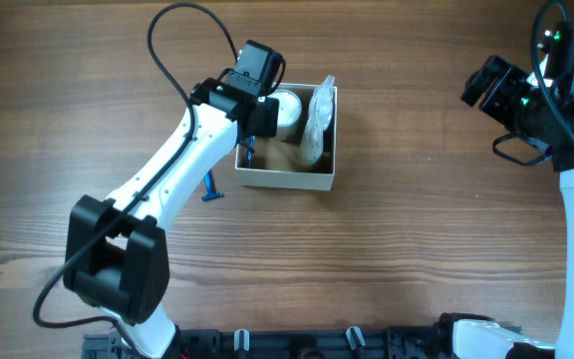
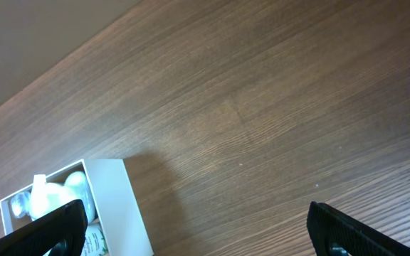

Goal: Pack container
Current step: 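Lower the toothbrush into the box with the left gripper, then grasp the blue razor with the left gripper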

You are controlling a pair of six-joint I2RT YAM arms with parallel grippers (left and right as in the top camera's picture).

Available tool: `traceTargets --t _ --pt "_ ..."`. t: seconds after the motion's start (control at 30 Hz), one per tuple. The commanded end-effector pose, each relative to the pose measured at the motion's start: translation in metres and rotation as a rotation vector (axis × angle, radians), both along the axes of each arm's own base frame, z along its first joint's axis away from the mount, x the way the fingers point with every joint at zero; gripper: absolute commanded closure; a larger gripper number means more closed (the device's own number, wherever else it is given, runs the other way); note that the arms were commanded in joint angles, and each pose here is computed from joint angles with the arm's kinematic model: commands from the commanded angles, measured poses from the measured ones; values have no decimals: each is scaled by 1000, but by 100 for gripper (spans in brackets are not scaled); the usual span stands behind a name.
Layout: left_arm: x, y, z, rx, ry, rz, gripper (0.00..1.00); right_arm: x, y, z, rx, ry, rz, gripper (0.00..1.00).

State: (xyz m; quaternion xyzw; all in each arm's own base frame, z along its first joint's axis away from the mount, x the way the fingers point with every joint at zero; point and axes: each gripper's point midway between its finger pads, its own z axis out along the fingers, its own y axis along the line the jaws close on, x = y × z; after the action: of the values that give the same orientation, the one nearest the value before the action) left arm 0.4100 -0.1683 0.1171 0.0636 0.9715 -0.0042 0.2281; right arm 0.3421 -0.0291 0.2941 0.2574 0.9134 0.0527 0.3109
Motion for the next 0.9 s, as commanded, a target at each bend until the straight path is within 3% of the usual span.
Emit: traceTargets --t 0.0,0.1,0.23,0.53,0.73,0.87 --pt "-7 17 45 -32 -70 52 52 2 2 -1 14 3 2 0" --pt "-20 53 59 -37 -42 164 48 2 2 -1 14 3 2 0" --pt "-32 101 34 -18 90 282 46 2 2 -1 14 3 2 0" --pt "-48 107 -47 -106 294 315 41 2 2 -1 14 3 2 0" --pt "-54 108 -105 -67 413 326 55 2 2 -1 14 3 2 0" --pt "-60 110 -128 -48 473 331 60 2 2 -1 14 3 2 0"
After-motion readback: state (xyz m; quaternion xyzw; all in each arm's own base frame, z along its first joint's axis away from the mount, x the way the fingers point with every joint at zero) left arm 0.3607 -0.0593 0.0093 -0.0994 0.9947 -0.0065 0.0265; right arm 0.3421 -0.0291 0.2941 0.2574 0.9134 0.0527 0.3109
